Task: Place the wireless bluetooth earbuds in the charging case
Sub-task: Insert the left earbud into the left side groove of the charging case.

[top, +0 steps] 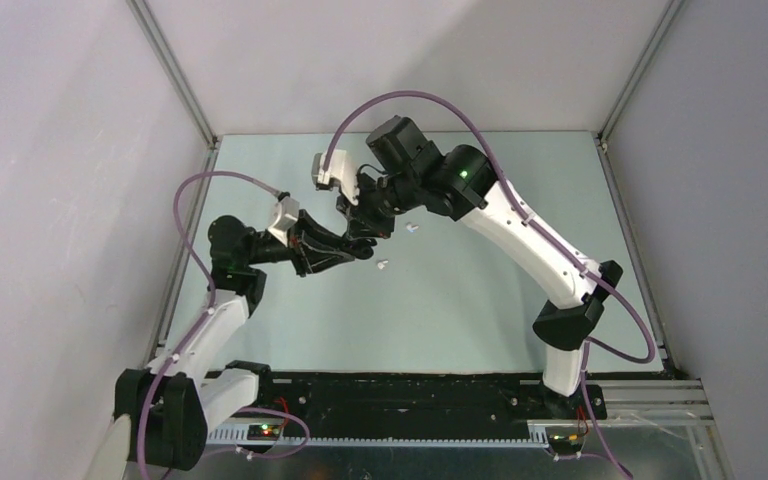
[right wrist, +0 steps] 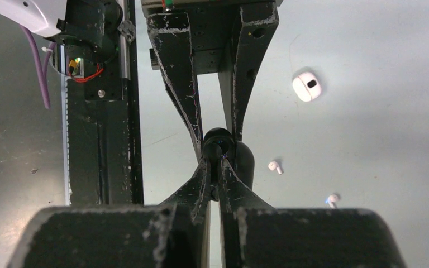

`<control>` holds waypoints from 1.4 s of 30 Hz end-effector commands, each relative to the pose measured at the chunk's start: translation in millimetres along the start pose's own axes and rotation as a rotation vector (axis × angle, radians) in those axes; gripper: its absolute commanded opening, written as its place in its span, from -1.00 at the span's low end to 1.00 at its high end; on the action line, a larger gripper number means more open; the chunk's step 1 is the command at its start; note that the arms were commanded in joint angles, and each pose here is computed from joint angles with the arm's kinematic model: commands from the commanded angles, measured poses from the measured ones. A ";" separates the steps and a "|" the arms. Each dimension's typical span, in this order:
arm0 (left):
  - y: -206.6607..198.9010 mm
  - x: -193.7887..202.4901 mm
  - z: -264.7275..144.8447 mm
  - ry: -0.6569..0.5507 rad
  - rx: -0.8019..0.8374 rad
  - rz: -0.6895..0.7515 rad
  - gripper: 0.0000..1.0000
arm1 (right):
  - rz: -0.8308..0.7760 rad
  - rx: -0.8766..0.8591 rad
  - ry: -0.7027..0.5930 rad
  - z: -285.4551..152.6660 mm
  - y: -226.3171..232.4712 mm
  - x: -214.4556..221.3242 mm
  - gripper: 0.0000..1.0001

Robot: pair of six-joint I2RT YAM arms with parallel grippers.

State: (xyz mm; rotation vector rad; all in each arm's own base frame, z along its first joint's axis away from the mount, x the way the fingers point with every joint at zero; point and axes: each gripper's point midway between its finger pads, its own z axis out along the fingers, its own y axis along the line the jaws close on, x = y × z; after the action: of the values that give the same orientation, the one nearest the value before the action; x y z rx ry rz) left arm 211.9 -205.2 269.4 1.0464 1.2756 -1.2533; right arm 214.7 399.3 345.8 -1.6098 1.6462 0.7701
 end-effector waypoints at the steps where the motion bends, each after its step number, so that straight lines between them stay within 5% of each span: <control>1: 1.4 -2.5 -0.4 0.012 -0.017 0.071 -1.00 | 0.015 0.008 -0.009 -2.7 2.7 -1.3 -1.00; 22: 1.2 -1.3 -3.3 0.032 -0.038 0.096 -1.00 | 0.034 -0.004 0.034 14.8 0.5 13.8 -1.00; 40: 2.0 -27.9 0.2 -0.065 -0.035 0.094 -1.00 | 0.022 0.033 -0.001 19.4 -5.4 16.0 -1.00; 42: 2.3 -28.0 -0.1 -0.064 -0.036 0.095 -1.00 | 0.021 0.043 0.009 19.3 -7.0 18.3 -0.88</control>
State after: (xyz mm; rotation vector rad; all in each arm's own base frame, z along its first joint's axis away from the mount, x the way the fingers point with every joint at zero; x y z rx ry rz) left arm 215.5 -203.5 274.1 1.0066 1.2753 -1.2463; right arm 223.4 408.4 315.1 -1.5953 1.6735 0.7574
